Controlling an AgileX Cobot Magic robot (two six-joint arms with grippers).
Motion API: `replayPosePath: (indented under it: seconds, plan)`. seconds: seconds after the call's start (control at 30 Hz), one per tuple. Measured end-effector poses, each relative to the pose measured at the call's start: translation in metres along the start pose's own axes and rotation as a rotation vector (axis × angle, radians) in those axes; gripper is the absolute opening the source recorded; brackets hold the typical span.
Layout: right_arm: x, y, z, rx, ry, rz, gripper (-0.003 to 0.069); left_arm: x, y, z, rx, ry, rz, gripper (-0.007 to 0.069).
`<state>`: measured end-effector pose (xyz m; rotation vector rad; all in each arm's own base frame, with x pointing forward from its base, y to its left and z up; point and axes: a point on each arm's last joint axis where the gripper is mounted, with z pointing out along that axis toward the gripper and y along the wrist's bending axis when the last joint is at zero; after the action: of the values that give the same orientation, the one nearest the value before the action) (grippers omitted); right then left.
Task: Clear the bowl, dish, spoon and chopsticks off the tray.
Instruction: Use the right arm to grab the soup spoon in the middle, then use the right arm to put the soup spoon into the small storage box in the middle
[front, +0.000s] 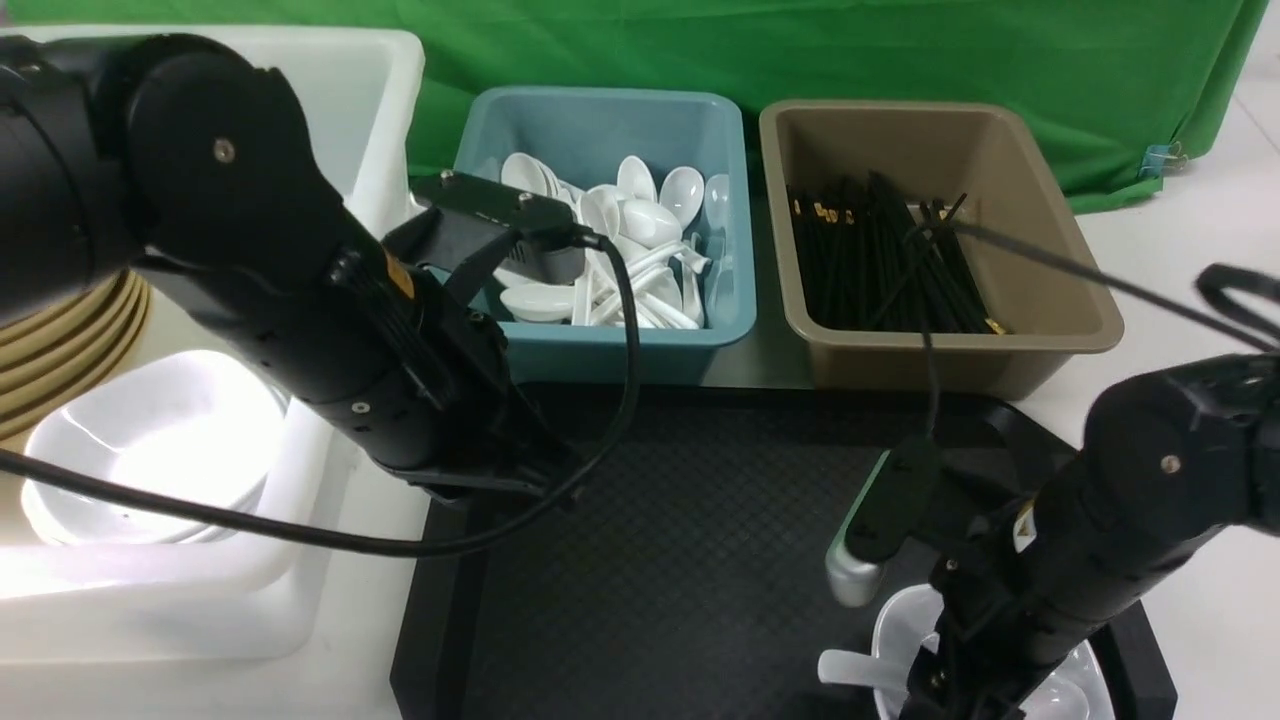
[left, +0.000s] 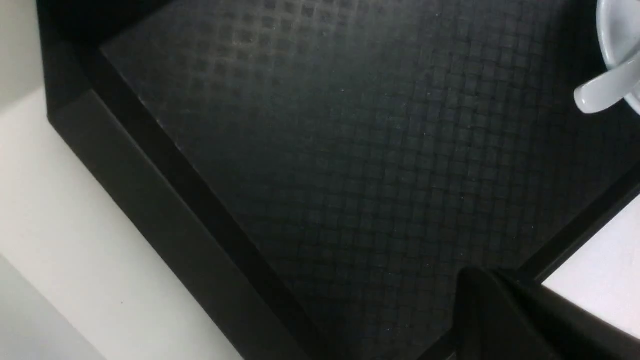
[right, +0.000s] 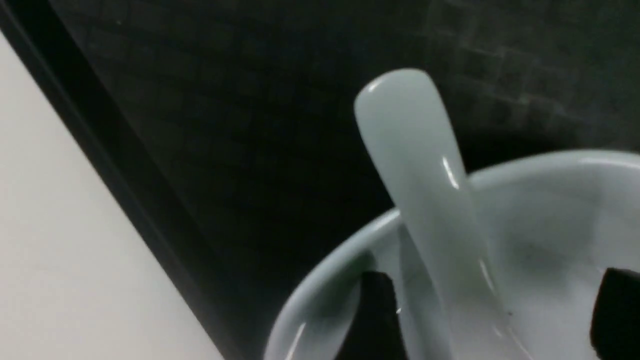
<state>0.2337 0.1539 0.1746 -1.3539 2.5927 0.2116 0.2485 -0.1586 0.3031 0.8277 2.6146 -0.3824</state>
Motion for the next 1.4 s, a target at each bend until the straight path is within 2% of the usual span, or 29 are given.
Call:
replayPosePath:
  seconds: [0.13, 0.17, 0.23, 0.27, 0.33, 0.43, 0.53, 0.6, 0.7, 0.73, 0.77, 0.9, 1.03, 1.07, 1.17, 1.23, 1.3, 1.4]
  plan:
    - [-0.002, 0.001, 0.006, -0.002, 0.002, -0.009, 0.0501, 0.000, 0.000, 0.000, -0.004, 0.000, 0.002, -0.0006]
    - [-0.002, 0.001, 0.007, -0.002, 0.002, -0.022, 0.0400, 0.000, 0.001, 0.000, -0.007, -0.001, 0.004, -0.0006]
    - [-0.002, 0.001, 0.007, -0.002, 0.002, -0.026, 0.0295, 0.000, 0.001, 0.000, -0.009, 0.000, 0.006, -0.0006]
    - [-0.002, 0.001, 0.006, -0.001, -0.002, -0.027, 0.0177, 0.000, 0.001, 0.000, -0.013, 0.001, 0.006, -0.0006]
    - [-0.003, 0.001, 0.003, 0.004, -0.014, -0.028, 0.0151, 0.000, 0.003, 0.000, -0.028, 0.002, 0.008, -0.0006]
    - [-0.002, 0.002, -0.007, 0.012, -0.035, -0.033, 0.0158, 0.001, 0.007, -0.001, -0.076, 0.009, 0.001, -0.0006]
    - [-0.004, 0.005, -0.027, 0.027, -0.082, -0.043, 0.0158, 0.003, 0.016, -0.008, -0.178, 0.002, -0.038, -0.0006]
    - [-0.014, 0.004, -0.051, 0.064, -0.166, -0.055, 0.0158, 0.005, 0.026, -0.018, -0.243, -0.024, -0.089, -0.0006]
    - [-0.043, -0.003, -0.086, 0.134, -0.319, -0.072, 0.0158, 0.009, 0.044, -0.035, -0.275, -0.083, -0.195, -0.0006]
    - [-0.066, -0.009, -0.107, 0.164, -0.410, -0.077, 0.0158, 0.012, 0.052, -0.043, -0.268, -0.109, -0.251, -0.0006]
    - [-0.069, -0.010, -0.109, 0.166, -0.423, -0.075, 0.0158, 0.013, 0.055, -0.045, -0.270, -0.113, -0.265, -0.0006]
    - [-0.135, -0.030, -0.132, 0.178, -0.584, -0.095, 0.0158, 0.020, 0.074, -0.059, -0.220, -0.162, -0.363, -0.0006]
    - [-0.185, -0.052, -0.119, 0.168, -0.634, -0.076, 0.0158, 0.020, 0.074, -0.060, -0.164, -0.174, -0.364, -0.0006]
    - [-0.206, -0.062, -0.100, 0.150, -0.628, -0.052, 0.0158, 0.019, 0.073, -0.060, -0.144, -0.177, -0.368, -0.0006]
    - [-0.231, -0.075, -0.082, 0.140, -0.646, -0.023, 0.0160, 0.018, 0.070, -0.060, -0.111, -0.183, -0.376, -0.0006]
    - [-0.240, -0.080, -0.068, 0.135, -0.645, -0.012, 0.0191, 0.018, 0.069, -0.060, -0.104, -0.185, -0.380, -0.0006]
    - [-0.249, -0.086, -0.058, 0.124, -0.658, 0.027, 0.0354, 0.018, 0.069, -0.060, -0.100, -0.187, -0.382, -0.0006]
    - [-0.249, -0.086, -0.056, 0.111, -0.647, 0.046, 0.0479, 0.017, 0.069, -0.060, -0.099, -0.187, -0.382, -0.0006]
